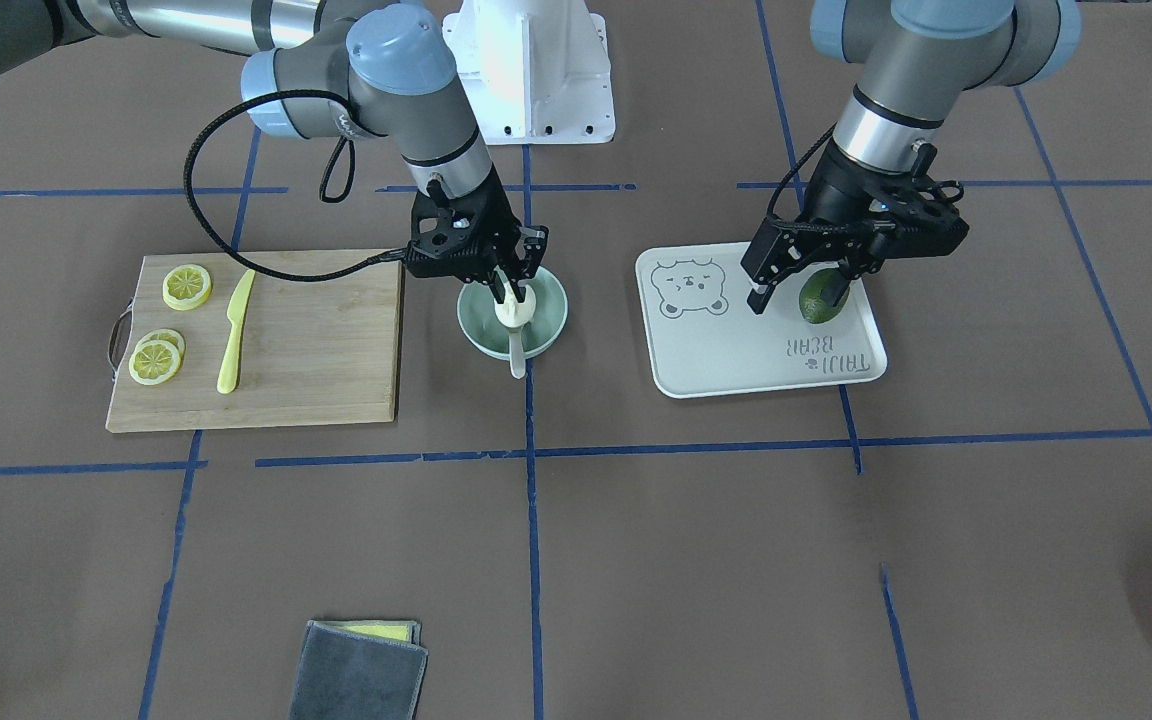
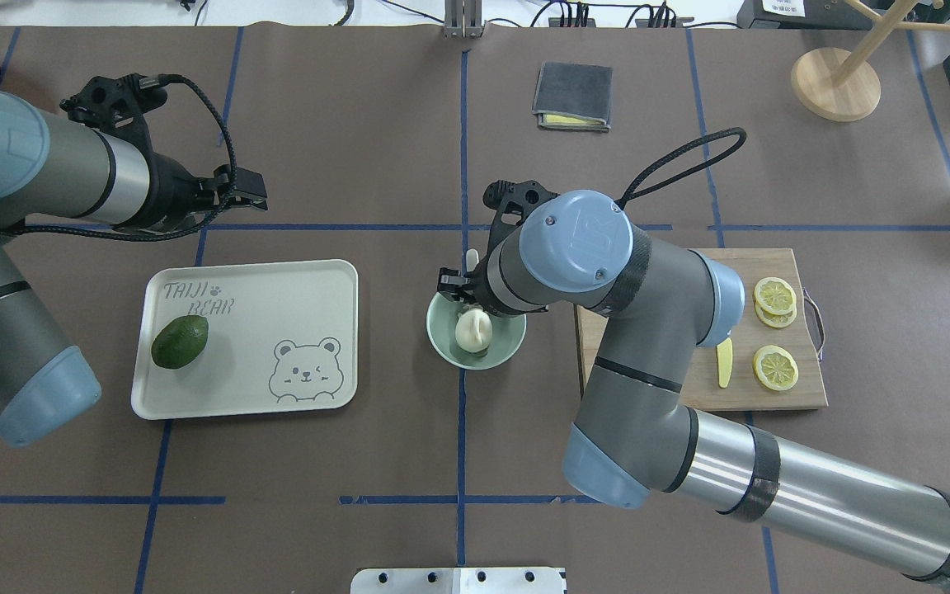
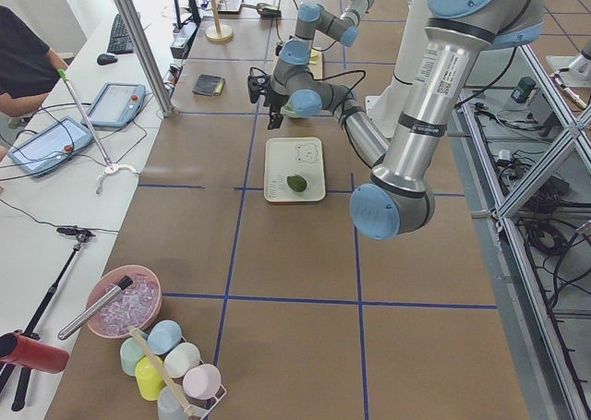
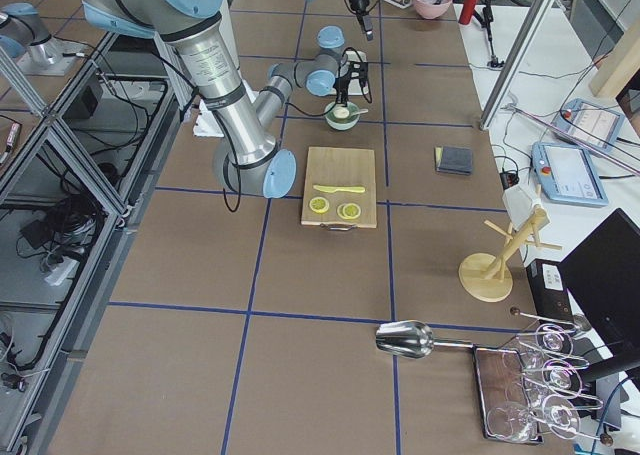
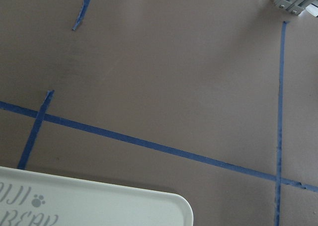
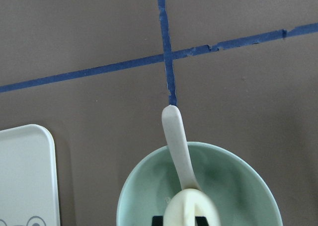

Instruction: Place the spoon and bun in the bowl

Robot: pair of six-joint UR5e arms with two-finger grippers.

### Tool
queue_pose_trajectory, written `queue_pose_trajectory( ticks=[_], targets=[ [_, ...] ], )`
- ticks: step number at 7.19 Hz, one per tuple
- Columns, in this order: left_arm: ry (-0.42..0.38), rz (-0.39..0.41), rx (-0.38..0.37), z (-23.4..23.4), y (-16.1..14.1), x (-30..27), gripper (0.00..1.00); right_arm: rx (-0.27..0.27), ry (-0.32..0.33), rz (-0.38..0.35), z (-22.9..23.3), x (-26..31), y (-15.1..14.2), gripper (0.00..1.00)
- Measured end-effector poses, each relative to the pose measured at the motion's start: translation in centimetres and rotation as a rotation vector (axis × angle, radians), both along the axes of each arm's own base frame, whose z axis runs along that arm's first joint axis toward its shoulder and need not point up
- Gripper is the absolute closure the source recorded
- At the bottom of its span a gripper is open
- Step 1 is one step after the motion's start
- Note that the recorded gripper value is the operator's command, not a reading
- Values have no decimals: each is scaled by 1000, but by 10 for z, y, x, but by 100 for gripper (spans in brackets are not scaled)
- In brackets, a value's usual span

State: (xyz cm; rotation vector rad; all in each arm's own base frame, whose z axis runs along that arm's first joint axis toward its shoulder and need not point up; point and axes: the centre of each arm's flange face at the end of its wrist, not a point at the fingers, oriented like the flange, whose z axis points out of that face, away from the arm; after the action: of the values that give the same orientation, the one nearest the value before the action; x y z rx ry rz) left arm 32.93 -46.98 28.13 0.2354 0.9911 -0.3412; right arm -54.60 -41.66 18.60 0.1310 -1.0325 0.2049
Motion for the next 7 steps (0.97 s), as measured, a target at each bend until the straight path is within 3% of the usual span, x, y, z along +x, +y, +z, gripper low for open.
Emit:
queue_pose_trajectory(
  ticks=[4,7],
  targets=[
    [-99,48,82,36,-13,-37,0,6,-8,45,-4,31,-30,0],
    [-177,181,153,96,-32,-131,0,30,56,5,38,119,-71,0]
  ],
)
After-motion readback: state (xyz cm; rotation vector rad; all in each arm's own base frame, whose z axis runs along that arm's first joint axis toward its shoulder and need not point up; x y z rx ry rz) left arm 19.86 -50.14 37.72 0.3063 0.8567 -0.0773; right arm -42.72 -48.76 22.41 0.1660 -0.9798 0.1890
